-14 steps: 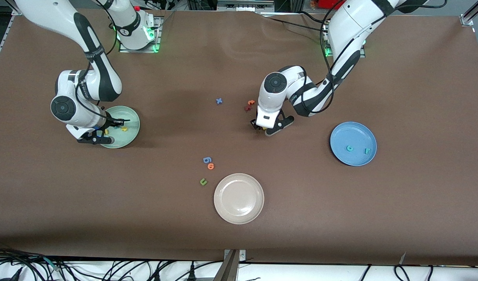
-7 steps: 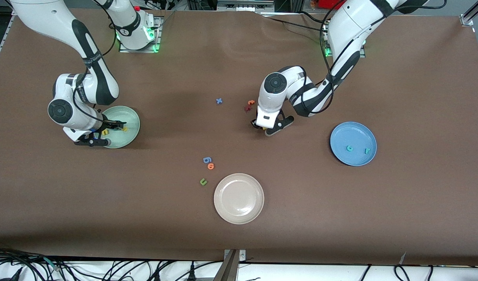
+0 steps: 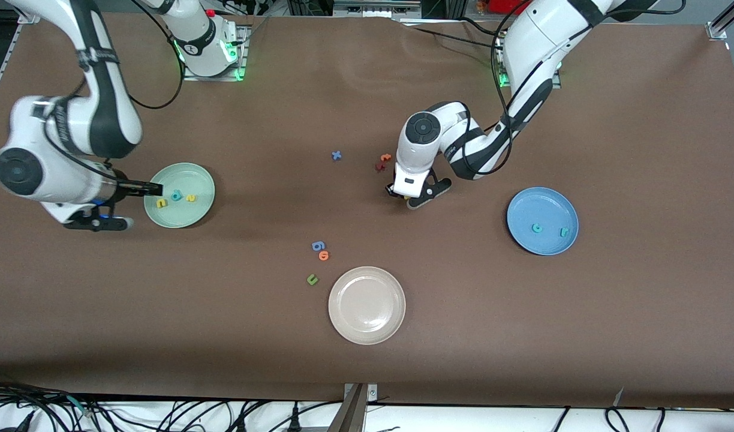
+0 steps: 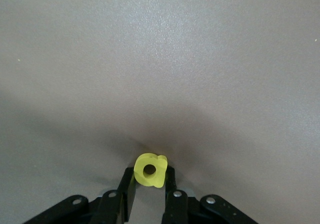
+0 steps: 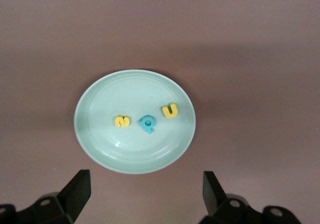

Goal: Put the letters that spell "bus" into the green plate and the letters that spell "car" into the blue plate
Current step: 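Carry the yellow a to the blue plate while the right gripper withdraws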

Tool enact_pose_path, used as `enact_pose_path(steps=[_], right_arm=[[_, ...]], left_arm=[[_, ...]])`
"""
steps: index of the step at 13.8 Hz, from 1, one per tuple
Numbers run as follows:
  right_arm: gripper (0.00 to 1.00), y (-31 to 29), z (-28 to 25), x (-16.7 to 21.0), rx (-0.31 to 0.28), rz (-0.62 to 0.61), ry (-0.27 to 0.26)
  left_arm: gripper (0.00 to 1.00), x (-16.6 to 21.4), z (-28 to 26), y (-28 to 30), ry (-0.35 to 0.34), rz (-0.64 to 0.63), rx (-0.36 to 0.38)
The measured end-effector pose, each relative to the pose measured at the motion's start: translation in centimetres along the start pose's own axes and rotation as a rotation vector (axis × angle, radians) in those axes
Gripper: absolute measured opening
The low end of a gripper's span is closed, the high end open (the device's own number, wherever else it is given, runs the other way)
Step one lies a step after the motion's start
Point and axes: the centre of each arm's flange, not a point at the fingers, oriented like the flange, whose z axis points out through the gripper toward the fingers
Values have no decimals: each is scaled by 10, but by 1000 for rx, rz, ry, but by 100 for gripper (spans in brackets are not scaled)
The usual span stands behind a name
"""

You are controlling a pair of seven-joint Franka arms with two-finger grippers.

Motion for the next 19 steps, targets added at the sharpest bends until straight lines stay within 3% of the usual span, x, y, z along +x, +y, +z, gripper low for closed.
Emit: enact_pose_path(steps=[2,4,7,12,15,19], right_arm=[[99,0,-56,0,15,6,37],[100,-7,-100,0,86,15,106],[100,-14,-119,-1,116,24,137],[100,-20,-121,1,115,20,142],[100,-22,-133,-1,115,13,153],[100,-23,-135,-7,110,-25,110]], left_arm=[[28,2,-1,0,2,-2,3],[28,14,-7,2,13,-3,37],[28,55,-26,-1,25,37,133],[28,184,-91,-55,-149,270,310],[28,255,-111,-108,-240,445,305],[28,306,-98,-164,-319,589,258]])
